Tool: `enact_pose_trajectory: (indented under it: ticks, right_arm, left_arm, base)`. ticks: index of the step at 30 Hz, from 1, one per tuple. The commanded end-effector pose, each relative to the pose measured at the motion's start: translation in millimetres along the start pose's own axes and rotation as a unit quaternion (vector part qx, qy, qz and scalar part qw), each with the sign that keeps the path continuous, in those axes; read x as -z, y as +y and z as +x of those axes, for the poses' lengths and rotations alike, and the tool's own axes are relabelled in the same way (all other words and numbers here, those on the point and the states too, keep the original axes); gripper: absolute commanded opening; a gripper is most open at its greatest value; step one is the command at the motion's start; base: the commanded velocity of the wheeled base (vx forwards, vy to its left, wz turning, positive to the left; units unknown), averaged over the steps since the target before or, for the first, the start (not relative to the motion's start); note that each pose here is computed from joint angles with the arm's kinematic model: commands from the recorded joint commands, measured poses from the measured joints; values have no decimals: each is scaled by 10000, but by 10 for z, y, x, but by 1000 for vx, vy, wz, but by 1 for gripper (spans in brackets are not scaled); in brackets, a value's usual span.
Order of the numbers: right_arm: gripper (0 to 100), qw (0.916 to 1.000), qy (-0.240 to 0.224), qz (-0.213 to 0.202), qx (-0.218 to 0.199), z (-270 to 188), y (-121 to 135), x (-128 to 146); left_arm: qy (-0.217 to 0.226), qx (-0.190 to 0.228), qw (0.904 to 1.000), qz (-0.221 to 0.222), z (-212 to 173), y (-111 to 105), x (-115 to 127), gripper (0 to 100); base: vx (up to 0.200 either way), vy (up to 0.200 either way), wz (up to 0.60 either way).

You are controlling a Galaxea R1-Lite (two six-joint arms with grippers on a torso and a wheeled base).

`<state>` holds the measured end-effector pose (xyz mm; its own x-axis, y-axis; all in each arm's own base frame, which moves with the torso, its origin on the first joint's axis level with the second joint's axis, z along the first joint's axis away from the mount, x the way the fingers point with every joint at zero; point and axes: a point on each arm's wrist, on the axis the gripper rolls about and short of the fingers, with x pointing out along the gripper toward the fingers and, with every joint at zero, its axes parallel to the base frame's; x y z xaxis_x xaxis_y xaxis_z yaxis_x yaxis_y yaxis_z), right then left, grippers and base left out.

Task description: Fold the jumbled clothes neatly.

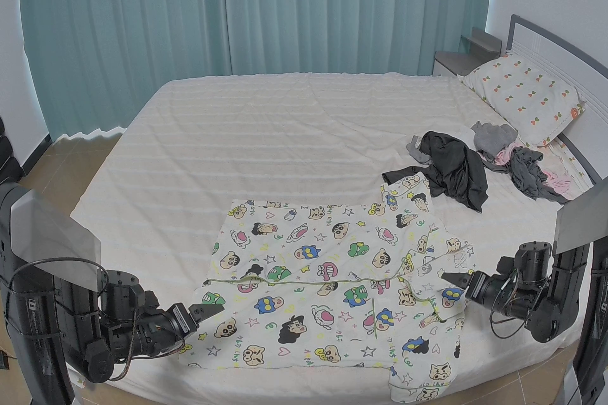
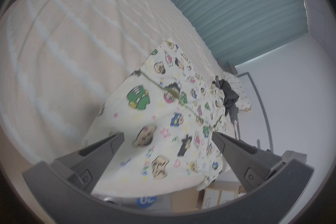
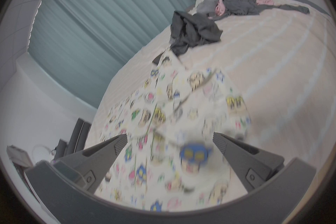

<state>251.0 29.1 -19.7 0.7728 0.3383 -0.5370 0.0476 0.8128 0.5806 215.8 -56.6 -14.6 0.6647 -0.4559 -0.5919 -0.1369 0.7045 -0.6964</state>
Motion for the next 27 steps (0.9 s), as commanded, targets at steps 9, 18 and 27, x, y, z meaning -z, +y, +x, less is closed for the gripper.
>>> enact_pose_trajectory:
  ticks: [9, 18, 27]
  right_arm:
    - [100, 9993, 359, -25, 39, -46, -5, 154]
    - [100, 9988, 477, -117, 18, -26, 30, 213]
    - [100, 9987, 475, -157, 12, -35, 58, 225]
  left_arm:
    - [-174, -866, 9959, 185, 82, 82, 191, 100]
    - [-689, -1714, 9806, 657, 382, 99, 405, 100]
    - [-1069, -1456, 9809, 721, 637, -2, 350, 100]
  base:
    - [-44, 0, 0]
    - [0, 0, 0]
    - [0, 0, 0]
